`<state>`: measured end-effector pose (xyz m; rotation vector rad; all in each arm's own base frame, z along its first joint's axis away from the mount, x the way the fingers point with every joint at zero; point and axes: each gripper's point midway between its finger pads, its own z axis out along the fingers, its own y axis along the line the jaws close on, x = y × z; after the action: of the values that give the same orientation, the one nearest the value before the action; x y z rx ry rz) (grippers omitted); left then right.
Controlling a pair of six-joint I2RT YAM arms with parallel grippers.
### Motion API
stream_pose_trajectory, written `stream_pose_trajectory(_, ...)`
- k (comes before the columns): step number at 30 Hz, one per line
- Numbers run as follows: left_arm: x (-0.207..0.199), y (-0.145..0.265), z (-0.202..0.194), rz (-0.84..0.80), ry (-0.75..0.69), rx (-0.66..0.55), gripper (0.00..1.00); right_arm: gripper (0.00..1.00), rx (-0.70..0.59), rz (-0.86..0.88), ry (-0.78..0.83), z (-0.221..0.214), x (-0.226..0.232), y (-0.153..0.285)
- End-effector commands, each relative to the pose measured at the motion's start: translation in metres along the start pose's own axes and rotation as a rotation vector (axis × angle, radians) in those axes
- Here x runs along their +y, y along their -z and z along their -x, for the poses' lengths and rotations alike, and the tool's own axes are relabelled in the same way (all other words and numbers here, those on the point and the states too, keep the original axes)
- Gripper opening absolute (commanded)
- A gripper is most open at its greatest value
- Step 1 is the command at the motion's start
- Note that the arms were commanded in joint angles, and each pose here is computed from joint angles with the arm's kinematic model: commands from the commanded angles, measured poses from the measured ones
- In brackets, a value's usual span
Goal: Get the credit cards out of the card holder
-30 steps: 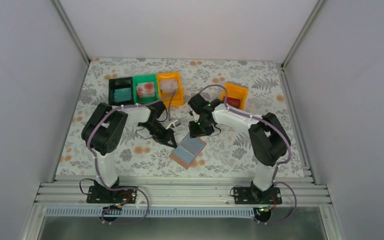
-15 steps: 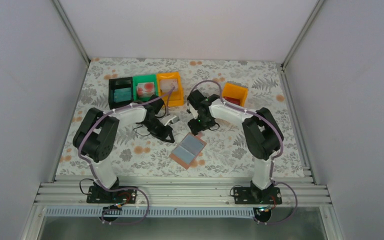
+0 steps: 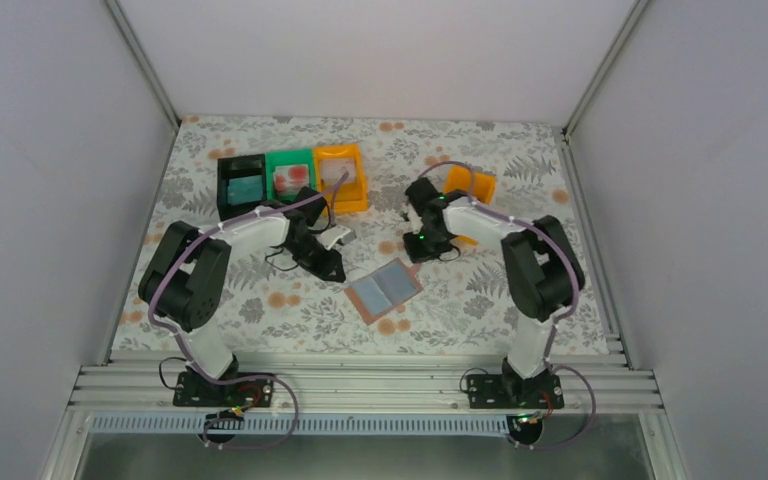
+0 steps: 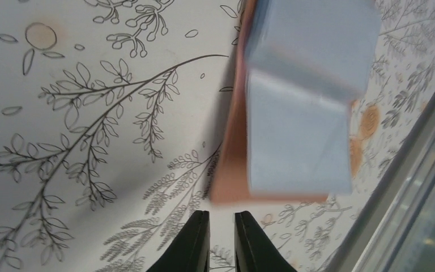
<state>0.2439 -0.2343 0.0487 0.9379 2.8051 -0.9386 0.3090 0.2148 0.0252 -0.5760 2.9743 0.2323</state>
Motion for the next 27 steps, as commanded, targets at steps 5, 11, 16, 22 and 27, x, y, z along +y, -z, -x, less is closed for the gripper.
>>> stream_pose_trajectory(5,0.013,0.006,0.017,0.092,-0.039,-0.025,0.30,0.04,-0.176,0.037,-0.502,-0.017,-0.062,0.039)
stream_pose_trajectory(11,0.002,-0.001,0.026,0.055,-0.065,-0.022,0.56,0.32,-0.157,0.059,-0.582,-0.032,-0.061,0.038)
stream_pose_trajectory(16,-0.022,-0.010,0.040,-0.013,-0.104,-0.031,0.74,0.47,-0.317,-0.072,-0.596,-0.011,-0.082,0.101)
stream_pose_trajectory(22,-0.044,-0.030,0.044,-0.110,-0.103,0.005,0.87,0.62,-0.284,0.048,-0.392,-0.003,-0.020,0.093)
stream_pose_trajectory(27,-0.034,-0.042,0.045,-0.098,-0.062,0.035,0.85,0.65,-0.192,0.167,-0.412,-0.011,0.001,0.060)
